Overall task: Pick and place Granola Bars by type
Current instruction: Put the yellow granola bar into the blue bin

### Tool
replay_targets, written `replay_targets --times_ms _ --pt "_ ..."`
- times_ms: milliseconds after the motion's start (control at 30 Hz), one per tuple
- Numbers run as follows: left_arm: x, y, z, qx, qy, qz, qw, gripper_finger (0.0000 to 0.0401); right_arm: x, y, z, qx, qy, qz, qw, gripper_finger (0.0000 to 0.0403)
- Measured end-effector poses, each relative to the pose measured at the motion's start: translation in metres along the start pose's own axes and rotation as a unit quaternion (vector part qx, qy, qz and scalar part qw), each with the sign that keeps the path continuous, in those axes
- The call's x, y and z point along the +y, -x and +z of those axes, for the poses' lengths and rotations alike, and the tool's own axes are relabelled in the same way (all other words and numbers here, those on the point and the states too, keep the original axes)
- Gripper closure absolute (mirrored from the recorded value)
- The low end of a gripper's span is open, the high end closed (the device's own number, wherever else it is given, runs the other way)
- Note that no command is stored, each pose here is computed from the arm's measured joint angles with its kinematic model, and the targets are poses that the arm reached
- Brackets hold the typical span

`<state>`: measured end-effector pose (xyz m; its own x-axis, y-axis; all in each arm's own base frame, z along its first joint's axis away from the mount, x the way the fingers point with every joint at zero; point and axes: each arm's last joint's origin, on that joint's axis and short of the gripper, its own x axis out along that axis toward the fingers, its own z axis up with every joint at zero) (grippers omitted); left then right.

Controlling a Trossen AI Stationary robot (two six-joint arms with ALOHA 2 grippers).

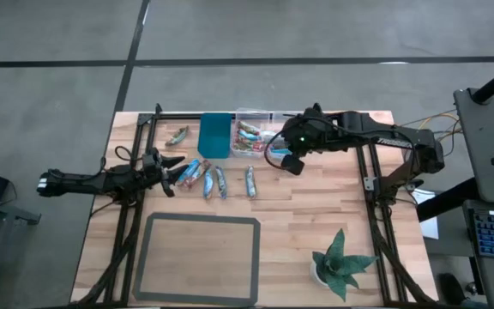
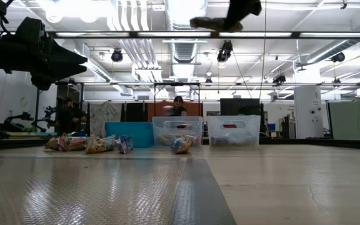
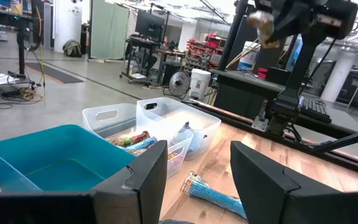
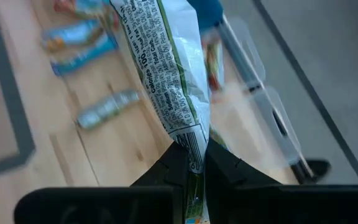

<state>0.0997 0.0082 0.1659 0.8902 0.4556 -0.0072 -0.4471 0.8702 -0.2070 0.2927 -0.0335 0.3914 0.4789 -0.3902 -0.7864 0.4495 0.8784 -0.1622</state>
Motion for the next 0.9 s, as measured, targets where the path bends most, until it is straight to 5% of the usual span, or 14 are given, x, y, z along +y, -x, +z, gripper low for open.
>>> replay_targets --times_ms 500,633,767,900 --pt "0.000 0.000 0.000 -0.001 0.004 0.000 1.000 0.0242 0.008 0.005 0.029 -0.144 -0.042 0.044 0.988 0.0385" --pt "-0.002 0.000 0.006 -0.018 0.063 -0.013 0.998 0.0242 0.010 0.003 0.035 -0.170 -0.039 0.048 0.983 0.0385" --pt "-0.009 0.004 0.036 -0.033 0.049 -0.066 0.996 0.0242 0.014 -0.001 0.045 -0.218 -0.054 0.058 0.973 0.0385" --pt "-0.011 0.012 0.072 -0.017 0.023 -0.061 0.998 0.0242 0.018 -0.003 0.052 -0.268 -0.068 0.069 0.959 0.0385"
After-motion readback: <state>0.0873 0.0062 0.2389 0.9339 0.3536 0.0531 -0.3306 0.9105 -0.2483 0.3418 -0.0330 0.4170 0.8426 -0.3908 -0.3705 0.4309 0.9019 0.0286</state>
